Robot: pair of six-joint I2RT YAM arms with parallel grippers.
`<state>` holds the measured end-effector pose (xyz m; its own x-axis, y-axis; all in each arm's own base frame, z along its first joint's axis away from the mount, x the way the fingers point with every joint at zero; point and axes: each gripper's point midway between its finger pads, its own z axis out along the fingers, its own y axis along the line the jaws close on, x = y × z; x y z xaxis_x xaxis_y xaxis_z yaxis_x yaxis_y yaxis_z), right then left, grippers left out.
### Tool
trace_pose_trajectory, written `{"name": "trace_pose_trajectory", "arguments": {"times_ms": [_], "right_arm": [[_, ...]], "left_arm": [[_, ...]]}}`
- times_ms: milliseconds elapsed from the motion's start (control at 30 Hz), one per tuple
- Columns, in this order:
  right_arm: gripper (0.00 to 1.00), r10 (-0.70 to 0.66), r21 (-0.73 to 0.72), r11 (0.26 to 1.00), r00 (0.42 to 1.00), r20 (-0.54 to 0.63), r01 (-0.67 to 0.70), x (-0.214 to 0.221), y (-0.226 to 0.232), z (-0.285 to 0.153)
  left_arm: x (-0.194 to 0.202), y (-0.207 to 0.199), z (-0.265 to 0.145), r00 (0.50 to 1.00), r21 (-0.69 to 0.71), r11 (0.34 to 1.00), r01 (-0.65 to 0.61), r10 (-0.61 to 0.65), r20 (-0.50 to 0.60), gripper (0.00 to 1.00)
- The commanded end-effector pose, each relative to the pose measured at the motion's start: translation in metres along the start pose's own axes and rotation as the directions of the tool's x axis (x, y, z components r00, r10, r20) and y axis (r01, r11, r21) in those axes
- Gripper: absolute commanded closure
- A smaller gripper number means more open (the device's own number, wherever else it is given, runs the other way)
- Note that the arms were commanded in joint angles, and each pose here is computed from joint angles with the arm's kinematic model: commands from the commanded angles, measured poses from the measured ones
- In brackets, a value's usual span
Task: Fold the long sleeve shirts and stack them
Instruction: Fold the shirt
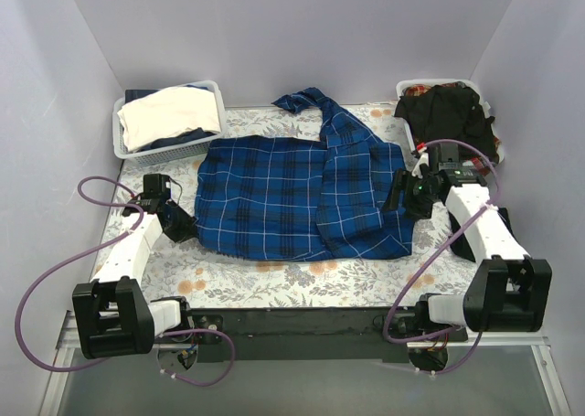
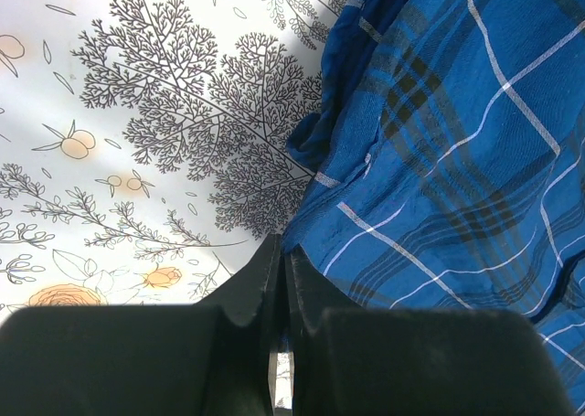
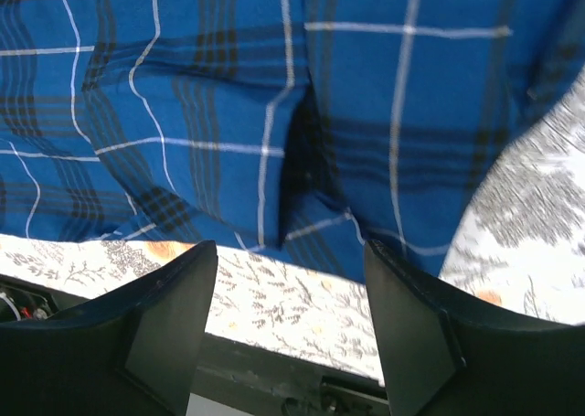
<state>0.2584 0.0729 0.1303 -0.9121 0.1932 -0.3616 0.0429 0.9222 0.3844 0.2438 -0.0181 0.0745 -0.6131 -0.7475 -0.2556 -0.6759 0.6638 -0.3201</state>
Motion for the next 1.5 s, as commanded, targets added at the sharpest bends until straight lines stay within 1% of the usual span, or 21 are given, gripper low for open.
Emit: {"name": "trace_pose_trajectory", "arguments": {"times_ms": [0, 33, 167, 233, 333, 367, 400, 433, 467, 567, 700, 733, 767, 800, 867, 1067, 1233, 1267, 1333, 1400, 1467], "right_arm": [[0.27, -0.076, -0.078, 0.994, 0.997, -0.001, 0.076, -0.016, 0.024, 0.026], [0.28, -0.086, -0.073, 0.994, 0.996, -0.036, 0.084, -0.011, 0.027, 0.037], [0.31, -0.103, -0.07, 0.993, 0.99, -0.098, 0.097, 0.006, 0.033, 0.057], [0.32, -0.119, -0.08, 0.991, 0.987, -0.108, 0.11, 0.012, 0.038, 0.061], [0.42, -0.126, -0.087, 0.989, 0.984, -0.123, 0.116, 0.019, 0.042, 0.064], [0.59, -0.128, -0.088, 0.989, 0.984, -0.122, 0.118, 0.02, 0.042, 0.064], [0.7, -0.128, -0.086, 0.989, 0.984, -0.123, 0.118, 0.019, 0.043, 0.063], [0.96, -0.124, -0.08, 0.99, 0.984, -0.128, 0.115, 0.02, 0.043, 0.061], [0.99, -0.125, -0.07, 0.991, 0.984, -0.124, 0.117, 0.019, 0.042, 0.06], [0.99, -0.131, -0.019, 0.991, 0.989, -0.072, 0.13, 0.005, 0.041, 0.047], [0.99, -0.154, 0.1, 0.984, 0.986, 0.066, 0.147, -0.033, 0.036, 0.017], [0.99, -0.16, 0.112, 0.983, 0.98, 0.114, 0.147, -0.048, 0.041, 0.006], [0.99, -0.164, 0.124, 0.981, 0.977, 0.138, 0.147, -0.056, 0.043, 0.0], [0.99, -0.166, 0.165, 0.977, 0.971, 0.17, 0.138, -0.064, 0.038, -0.009], [0.99, -0.171, 0.177, 0.975, 0.958, 0.231, 0.132, -0.082, 0.044, -0.025], [0.99, -0.175, 0.175, 0.977, 0.923, 0.343, 0.12, -0.115, 0.058, -0.058], [0.99, -0.191, 0.177, 0.975, 0.909, 0.37, 0.133, -0.135, 0.063, -0.065], [0.99, -0.195, 0.179, 0.974, 0.908, 0.371, 0.136, -0.137, 0.064, -0.064], [0.99, -0.197, 0.185, 0.973, 0.913, 0.357, 0.138, -0.14, 0.062, -0.057], [0.99, -0.2, 0.194, 0.971, 0.923, 0.328, 0.141, -0.139, 0.058, -0.047], [0.99, -0.195, 0.202, 0.969, 0.937, 0.288, 0.14, -0.129, 0.051, -0.035]], "left_arm": [[0.001, -0.001, -0.002, 1.0, 0.008, 1.0, -0.015, 0.015, -0.008, 1.0], [0.001, 0.0, -0.001, 1.0, 0.005, 1.0, -0.015, 0.015, -0.007, 1.0], [0.002, 0.001, 0.0, 1.0, 0.005, 1.0, -0.013, 0.013, -0.011, 1.0], [0.002, 0.001, -0.001, 1.0, 0.005, 1.0, -0.01, 0.01, -0.009, 1.0], [0.001, 0.0, 0.0, 1.0, 0.004, 1.0, -0.012, 0.012, -0.009, 1.0], [0.001, 0.001, 0.0, 1.0, 0.003, 1.0, -0.01, 0.01, -0.009, 1.0], [0.001, 0.0, 0.001, 1.0, 0.004, 1.0, -0.01, 0.01, -0.01, 1.0], [0.002, 0.001, 0.002, 1.0, 0.001, 1.0, -0.011, 0.011, -0.014, 1.0], [0.0, -0.001, 0.001, 1.0, 0.005, 1.0, -0.013, 0.013, -0.009, 1.0], [-0.006, -0.002, -0.001, 1.0, -0.001, 1.0, -0.02, 0.02, 0.011, 1.0], [-0.019, -0.005, -0.008, 0.998, -0.012, 0.999, -0.034, 0.035, 0.059, 1.0], [-0.02, -0.005, -0.009, 0.997, -0.013, 0.999, -0.042, 0.043, 0.058, 1.0], [-0.021, -0.007, -0.011, 0.997, -0.011, 0.999, -0.045, 0.046, 0.062, 1.0], [-0.027, -0.004, -0.012, 0.995, -0.032, 0.998, -0.047, 0.049, 0.088, 1.0], [-0.029, -0.003, -0.013, 0.994, -0.044, 0.998, -0.05, 0.054, 0.096, 1.0], [-0.029, -0.004, -0.01, 0.994, -0.038, 0.998, -0.055, 0.058, 0.09, 1.0], [-0.046, -0.016, -0.007, 0.991, -0.035, 0.997, -0.067, 0.071, 0.113, 1.0], [-0.054, -0.022, -0.01, 0.988, -0.028, 0.997, -0.069, 0.072, 0.134, 1.0], [-0.063, -0.03, -0.005, 0.987, -0.029, 0.996, -0.081, 0.084, 0.139, 1.0], [-0.08, -0.042, -0.007, 0.981, -0.02, 0.996, -0.087, 0.089, 0.17, 1.0], [-0.094, -0.056, -0.004, 0.979, -0.009, 0.996, -0.092, 0.092, 0.184, 1.0]]}}
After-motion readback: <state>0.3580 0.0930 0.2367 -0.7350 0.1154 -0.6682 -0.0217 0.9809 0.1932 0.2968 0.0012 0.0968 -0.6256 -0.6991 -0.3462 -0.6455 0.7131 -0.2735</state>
